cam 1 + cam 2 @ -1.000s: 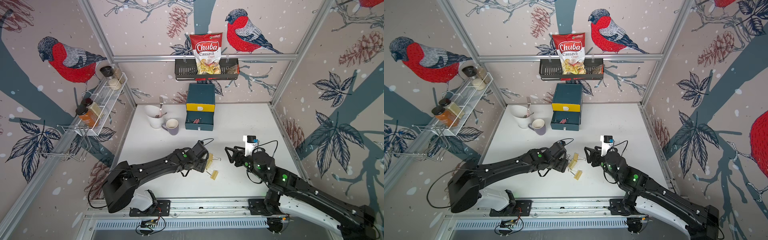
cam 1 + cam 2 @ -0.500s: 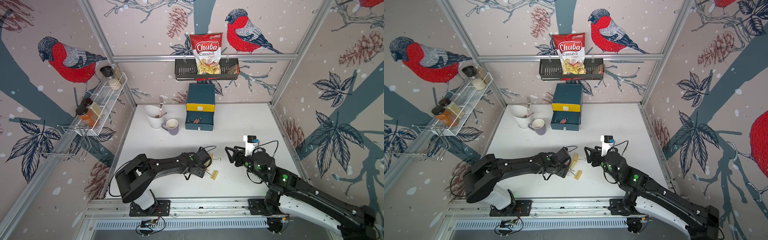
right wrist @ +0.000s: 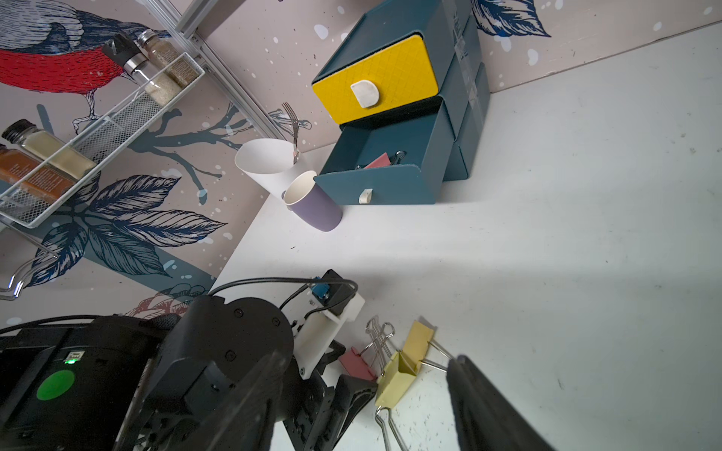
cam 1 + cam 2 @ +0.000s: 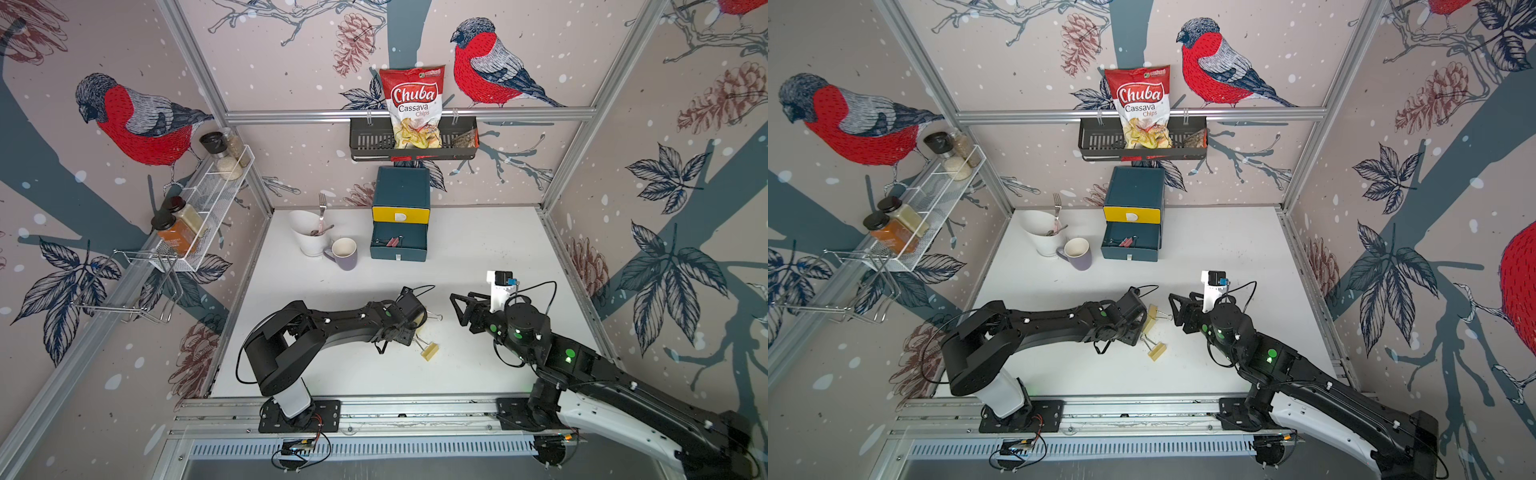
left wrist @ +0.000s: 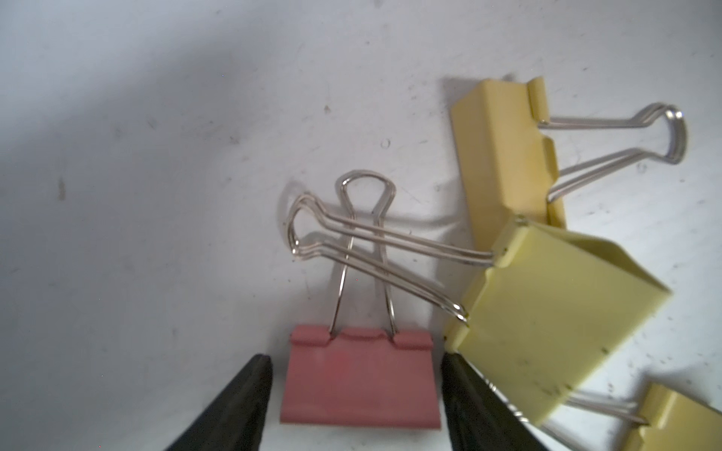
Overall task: Put the binder clips in the drawer according to color
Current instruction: Pick up the binder clip at the center of the board, then place the binder clip in the drawer.
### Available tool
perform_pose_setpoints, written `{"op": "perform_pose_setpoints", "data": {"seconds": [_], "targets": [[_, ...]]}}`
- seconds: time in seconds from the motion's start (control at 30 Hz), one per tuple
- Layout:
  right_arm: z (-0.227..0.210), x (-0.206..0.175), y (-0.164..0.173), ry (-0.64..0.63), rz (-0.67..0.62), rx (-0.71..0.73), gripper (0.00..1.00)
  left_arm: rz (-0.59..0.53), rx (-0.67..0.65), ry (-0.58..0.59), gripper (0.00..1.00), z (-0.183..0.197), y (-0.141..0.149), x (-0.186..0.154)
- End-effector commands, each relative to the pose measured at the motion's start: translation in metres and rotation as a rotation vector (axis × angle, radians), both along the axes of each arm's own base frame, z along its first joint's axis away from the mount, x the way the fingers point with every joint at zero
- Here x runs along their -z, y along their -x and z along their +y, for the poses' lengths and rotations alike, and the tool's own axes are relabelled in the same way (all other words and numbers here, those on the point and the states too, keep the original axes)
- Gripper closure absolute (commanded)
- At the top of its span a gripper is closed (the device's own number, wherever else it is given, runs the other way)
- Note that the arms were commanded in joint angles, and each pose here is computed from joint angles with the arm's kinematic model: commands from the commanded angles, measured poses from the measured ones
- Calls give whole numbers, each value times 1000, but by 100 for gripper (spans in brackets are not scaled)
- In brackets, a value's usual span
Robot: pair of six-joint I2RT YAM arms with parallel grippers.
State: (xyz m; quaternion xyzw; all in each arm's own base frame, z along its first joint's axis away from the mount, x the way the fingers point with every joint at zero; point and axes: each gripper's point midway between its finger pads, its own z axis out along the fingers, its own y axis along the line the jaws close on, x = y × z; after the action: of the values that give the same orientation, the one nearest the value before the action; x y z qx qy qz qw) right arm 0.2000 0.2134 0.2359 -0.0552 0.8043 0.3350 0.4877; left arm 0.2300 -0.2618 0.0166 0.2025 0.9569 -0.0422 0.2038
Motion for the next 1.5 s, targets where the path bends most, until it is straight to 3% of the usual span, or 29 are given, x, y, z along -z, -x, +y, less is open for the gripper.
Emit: {"op": "perform_pose_setpoints", "data": {"seconds": [0.0,0.1,0.3,0.63,0.8,1.07,1.23,1.47], "targets": [[1,-4,-1,-24,-6,5,28,11,6,-46,39,9,1,4],[0,-3,-1,-24,-5,8,28,20,9,-45,47,9,3,5],[0,-3,-1,-27,-6,9,28,27,-32,-91,52,23,7,-10],[2,0,-1,-39,1,7,28,-75,-99,-75,52,39,2,-79],[2,-1,-1,-42,1,8,28,-137,-122,-20,52,30,-17,-115],[2,-3,-1,-49,2,10,28,-261,-163,179,52,3,-83,-177],[0,-4,-2,-43,2,18,28,-301,-146,179,53,-24,-127,-200],[-3,-6,-1,-41,0,25,28,-306,-150,149,52,-48,-181,-194]]}}
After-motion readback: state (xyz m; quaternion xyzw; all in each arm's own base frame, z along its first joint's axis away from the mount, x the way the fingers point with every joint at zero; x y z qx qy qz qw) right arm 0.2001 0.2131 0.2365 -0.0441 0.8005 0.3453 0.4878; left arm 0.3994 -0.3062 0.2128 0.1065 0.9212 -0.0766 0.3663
